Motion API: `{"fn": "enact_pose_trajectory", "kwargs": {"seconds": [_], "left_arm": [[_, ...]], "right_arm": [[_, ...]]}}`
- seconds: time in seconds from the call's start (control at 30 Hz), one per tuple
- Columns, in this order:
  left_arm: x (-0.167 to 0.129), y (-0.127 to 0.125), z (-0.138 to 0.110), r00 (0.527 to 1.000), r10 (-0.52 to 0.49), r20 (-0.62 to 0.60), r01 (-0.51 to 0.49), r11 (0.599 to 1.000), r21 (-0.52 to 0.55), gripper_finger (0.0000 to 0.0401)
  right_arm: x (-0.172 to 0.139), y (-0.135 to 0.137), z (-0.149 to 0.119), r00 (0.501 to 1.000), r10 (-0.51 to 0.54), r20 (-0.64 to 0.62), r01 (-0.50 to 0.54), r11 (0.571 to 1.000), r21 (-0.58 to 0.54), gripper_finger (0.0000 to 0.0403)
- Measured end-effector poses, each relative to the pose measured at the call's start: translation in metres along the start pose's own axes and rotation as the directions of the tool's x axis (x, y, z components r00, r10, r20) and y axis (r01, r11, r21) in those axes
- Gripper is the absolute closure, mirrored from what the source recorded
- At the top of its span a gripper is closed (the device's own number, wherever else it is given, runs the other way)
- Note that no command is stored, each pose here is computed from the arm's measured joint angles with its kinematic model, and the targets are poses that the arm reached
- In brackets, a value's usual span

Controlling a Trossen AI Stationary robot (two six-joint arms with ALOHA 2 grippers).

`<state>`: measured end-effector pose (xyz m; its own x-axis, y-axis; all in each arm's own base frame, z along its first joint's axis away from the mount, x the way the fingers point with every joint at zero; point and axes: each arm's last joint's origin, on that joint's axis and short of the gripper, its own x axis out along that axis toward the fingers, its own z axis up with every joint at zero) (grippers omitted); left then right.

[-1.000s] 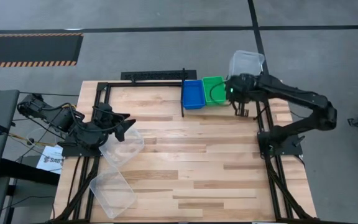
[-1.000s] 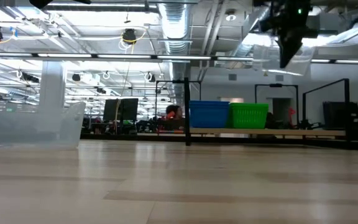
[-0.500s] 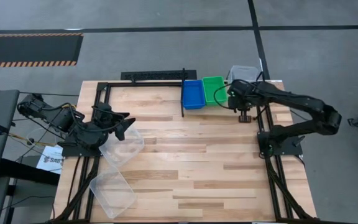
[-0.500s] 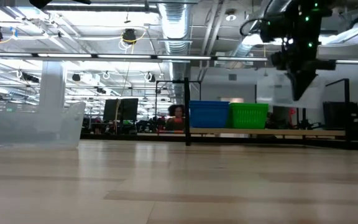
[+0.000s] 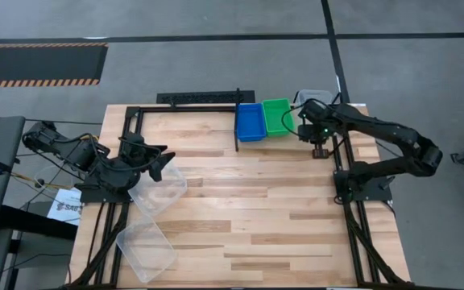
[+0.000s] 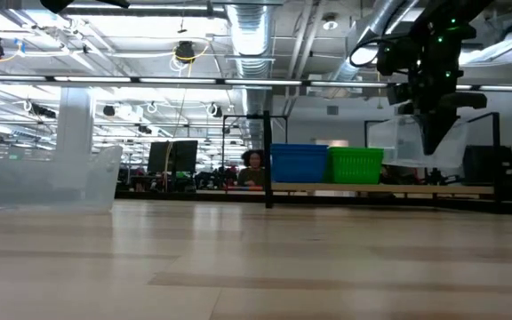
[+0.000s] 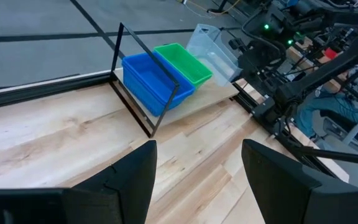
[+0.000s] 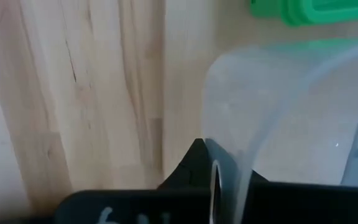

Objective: Stack baskets on shelf by color
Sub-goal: Put the right transparent bin on the shelf

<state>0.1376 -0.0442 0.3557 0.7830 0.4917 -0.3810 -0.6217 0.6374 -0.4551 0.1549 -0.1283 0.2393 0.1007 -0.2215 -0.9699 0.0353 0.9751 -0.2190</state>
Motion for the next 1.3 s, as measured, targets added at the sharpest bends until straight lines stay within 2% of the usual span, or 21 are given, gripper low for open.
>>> {"fn": "enact_pose_trajectory", "kwargs": {"seconds": [0.4,0.73,0.97,1.3], "left_arm": [[0.000,0.001,-0.001,1.000,0.009,-0.004,-0.008,1.000,0.008,0.0177],[0.000,0.001,-0.001,1.000,0.012,0.001,-0.012,1.000,0.009,0.0177],[0.000,0.001,0.000,1.000,0.012,0.002,-0.012,1.000,0.007,0.0177],[0.000,0.001,0.000,1.000,0.014,0.007,-0.014,1.000,-0.010,0.0177]], "right_arm": [[0.002,-0.006,-0.005,1.000,0.000,0.003,0.000,0.999,0.049,0.0403],[0.022,0.001,-0.008,1.000,0.007,0.003,-0.008,0.996,0.092,0.0402],[0.035,0.007,-0.012,1.000,0.013,-0.005,-0.013,0.996,0.084,0.0402],[0.035,0.007,-0.012,1.000,0.006,-0.001,-0.006,0.999,0.039,0.0399]]}}
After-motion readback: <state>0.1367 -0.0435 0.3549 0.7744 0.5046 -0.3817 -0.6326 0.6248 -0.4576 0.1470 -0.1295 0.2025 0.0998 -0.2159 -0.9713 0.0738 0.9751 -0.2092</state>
